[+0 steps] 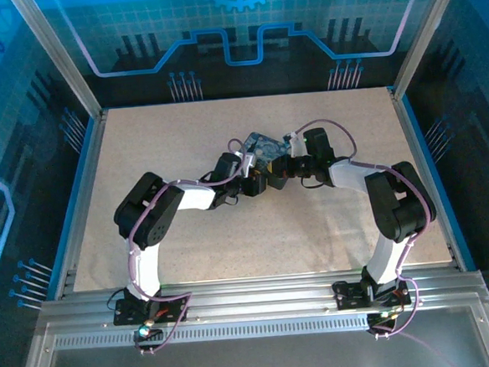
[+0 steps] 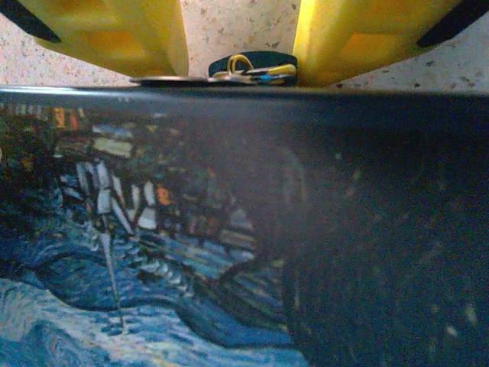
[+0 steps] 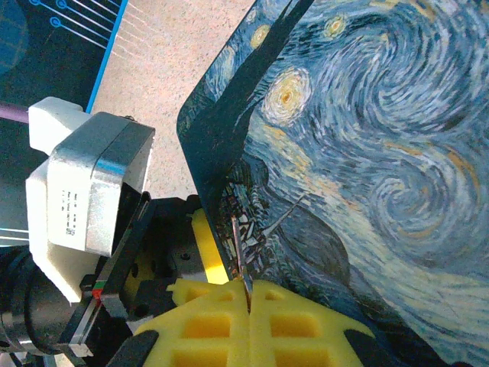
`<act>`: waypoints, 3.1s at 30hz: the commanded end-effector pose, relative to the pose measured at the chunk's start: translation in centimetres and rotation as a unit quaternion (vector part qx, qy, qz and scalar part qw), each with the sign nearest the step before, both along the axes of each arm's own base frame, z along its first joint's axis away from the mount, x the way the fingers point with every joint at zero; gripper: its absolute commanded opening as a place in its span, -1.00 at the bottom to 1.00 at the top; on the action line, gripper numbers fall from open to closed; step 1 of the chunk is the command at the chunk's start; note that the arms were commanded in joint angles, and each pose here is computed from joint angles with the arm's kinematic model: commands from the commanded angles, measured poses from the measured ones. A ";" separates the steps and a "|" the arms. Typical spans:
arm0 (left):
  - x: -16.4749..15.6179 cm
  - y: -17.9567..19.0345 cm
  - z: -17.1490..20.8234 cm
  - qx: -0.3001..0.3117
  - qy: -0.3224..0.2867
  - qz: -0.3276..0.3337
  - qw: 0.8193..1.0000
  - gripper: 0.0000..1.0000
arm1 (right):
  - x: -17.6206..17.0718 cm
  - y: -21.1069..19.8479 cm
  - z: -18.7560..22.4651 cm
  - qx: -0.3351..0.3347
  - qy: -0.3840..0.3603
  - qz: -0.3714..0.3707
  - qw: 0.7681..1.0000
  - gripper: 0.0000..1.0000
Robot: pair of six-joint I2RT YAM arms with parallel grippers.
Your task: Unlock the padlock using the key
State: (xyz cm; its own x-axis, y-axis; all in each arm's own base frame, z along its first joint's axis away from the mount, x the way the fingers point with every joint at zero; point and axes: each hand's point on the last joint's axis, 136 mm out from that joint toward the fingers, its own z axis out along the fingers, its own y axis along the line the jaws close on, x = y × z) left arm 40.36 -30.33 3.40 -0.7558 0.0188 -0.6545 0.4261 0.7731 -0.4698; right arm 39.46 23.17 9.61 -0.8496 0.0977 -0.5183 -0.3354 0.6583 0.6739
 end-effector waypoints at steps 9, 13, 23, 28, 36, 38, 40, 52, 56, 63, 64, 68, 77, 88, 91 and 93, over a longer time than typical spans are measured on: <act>0.6 -1.1 0.2 -0.010 -0.006 -0.004 1.000 -0.24 | -1.5 -0.9 -2.9 -0.019 0.052 -0.010 0.998 -1.00; 0.6 -1.1 0.5 -0.013 -0.007 -0.001 1.000 -0.35 | -1.5 -0.9 -2.7 -0.016 0.049 -0.009 0.999 -1.00; 0.0 -1.1 2.1 -0.029 -0.008 0.001 1.000 -0.45 | -0.9 -0.5 -0.2 -0.001 0.002 -0.008 1.000 -1.00; -1.1 -1.3 3.4 -0.035 0.013 0.001 0.999 -0.45 | -0.5 -0.7 2.9 -0.003 -0.052 -0.005 0.999 -1.00; -3.0 -1.4 4.7 -0.075 0.082 0.029 0.993 -0.50 | -2.8 -2.2 5.0 -0.035 -0.121 -0.014 0.992 -1.00; -3.3 -1.5 5.3 -0.093 0.096 0.035 0.990 -0.51 | -3.9 -2.4 4.9 -0.047 -0.134 -0.013 0.990 -1.00; -3.5 -1.7 5.9 -0.109 0.109 0.041 0.987 -0.53 | -5.0 -2.8 4.7 -0.059 -0.144 -0.012 0.988 -1.00; -5.3 -1.5 7.3 -0.155 0.174 0.072 0.970 -0.53 | -10.2 -2.4 1.3 -0.104 -0.190 0.017 0.976 -1.00; -6.0 -1.5 7.0 -0.170 0.200 0.083 0.961 -0.53 | -10.8 -1.9 0.0 -0.127 -0.204 0.027 0.970 -1.00; -6.6 -1.6 6.6 -0.168 0.215 0.087 0.958 -0.53 | -10.9 -0.8 -1.3 -0.132 -0.218 0.046 0.966 -0.99; -6.7 -1.6 6.7 -0.168 0.216 0.087 0.958 -0.54 | -11.0 -0.6 -1.5 -0.132 -0.219 0.049 0.966 -1.00; -6.8 -1.5 6.8 -0.167 0.216 0.087 0.958 -0.55 | -11.0 -0.5 -2.1 -0.133 -0.220 0.054 0.965 -0.99; -7.3 -1.3 6.7 -0.165 0.218 0.086 0.958 -0.55 | -11.0 0.3 -2.9 -0.124 -0.215 0.068 0.966 -1.00; -7.6 -1.2 6.5 -0.164 0.217 0.084 0.959 -0.55 | -10.2 1.0 -2.9 -0.107 -0.210 0.079 0.969 -1.00; -7.7 -1.2 6.4 -0.163 0.218 0.084 0.958 -0.55 | -9.9 1.2 -2.7 -0.103 -0.210 0.082 0.969 -1.00; -7.7 -1.2 6.3 -0.163 0.219 0.084 0.958 -0.55 | -9.8 1.3 -2.7 -0.102 -0.212 0.081 0.969 -0.99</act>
State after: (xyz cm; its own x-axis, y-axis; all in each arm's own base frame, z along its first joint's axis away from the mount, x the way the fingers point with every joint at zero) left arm 33.36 -31.04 8.20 -0.9301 -0.2912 -0.2238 -0.0099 0.6290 -0.7774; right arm 28.85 23.67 5.60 -0.5923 -0.1743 -0.7867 -0.6326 0.7053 0.3200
